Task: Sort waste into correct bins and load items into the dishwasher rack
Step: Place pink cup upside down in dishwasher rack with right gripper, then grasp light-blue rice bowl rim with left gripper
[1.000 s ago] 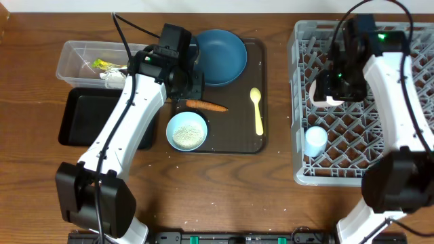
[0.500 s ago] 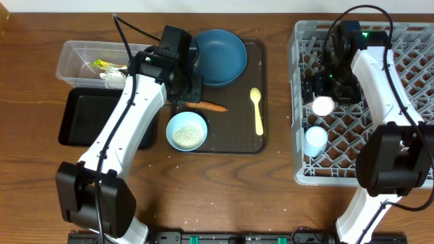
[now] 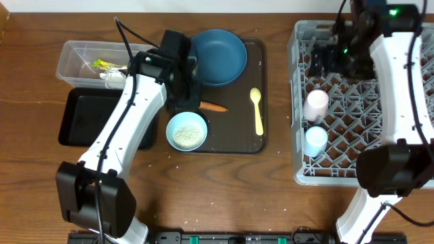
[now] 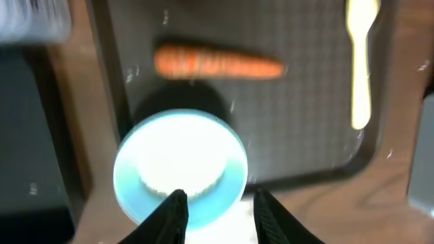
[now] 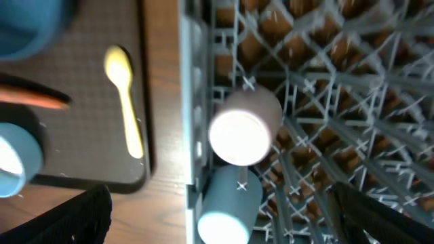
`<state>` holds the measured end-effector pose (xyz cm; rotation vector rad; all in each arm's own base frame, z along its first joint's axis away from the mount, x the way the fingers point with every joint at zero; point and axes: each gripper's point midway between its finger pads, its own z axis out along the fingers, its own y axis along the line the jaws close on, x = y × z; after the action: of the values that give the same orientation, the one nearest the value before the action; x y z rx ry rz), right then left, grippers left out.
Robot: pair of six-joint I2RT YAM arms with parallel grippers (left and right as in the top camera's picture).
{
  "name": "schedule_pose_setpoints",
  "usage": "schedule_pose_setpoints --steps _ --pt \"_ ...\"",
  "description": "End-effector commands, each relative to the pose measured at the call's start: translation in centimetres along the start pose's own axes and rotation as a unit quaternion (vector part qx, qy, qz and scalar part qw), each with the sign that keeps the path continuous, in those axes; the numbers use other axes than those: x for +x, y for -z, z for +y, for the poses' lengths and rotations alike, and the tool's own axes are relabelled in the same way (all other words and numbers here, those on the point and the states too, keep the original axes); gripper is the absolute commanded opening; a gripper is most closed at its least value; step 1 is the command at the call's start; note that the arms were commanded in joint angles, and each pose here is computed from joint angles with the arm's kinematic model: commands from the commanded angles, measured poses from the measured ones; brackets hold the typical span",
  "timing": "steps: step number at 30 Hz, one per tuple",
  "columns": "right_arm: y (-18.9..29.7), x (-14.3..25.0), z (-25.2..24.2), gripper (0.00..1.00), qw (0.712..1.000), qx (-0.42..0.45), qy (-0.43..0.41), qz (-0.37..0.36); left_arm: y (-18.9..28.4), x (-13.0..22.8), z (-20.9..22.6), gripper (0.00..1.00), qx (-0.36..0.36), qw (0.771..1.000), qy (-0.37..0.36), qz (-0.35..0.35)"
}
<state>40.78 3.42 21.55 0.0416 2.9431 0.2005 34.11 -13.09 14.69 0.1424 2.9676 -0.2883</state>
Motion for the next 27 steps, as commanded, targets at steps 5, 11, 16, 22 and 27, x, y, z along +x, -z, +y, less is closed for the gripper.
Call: schedule_pose_setpoints --steps 5,11,16,22,27 --pt "3.8 0.4 5.4 0.99 0.996 -0.026 0.065 -0.053 -0.3 3.0 0.3 0.35 -0.020 0.998 0.029 0.059" --pt "3.5 0.6 5.6 0.99 0.996 -0.008 0.074 -0.050 -3.7 4.4 -2.1 0.35 -0.017 0.998 -0.013 0.062" --pt "3.5 0.4 5.5 0.99 0.996 -0.007 0.073 -0.053 -7.4 5.0 -0.8 0.40 -0.075 0.997 -0.003 0.031" --pt "3.5 0.6 5.4 0.99 0.996 -0.006 0.072 -0.050 -9.5 4.1 -0.6 0.41 -0.068 0.998 -0.003 -0.007" --pt "3.5 0.6 5.4 0.99 0.996 -0.006 0.071 -0.049 -10.8 4.2 -0.4 0.33 -0.063 0.998 -0.005 -0.020"
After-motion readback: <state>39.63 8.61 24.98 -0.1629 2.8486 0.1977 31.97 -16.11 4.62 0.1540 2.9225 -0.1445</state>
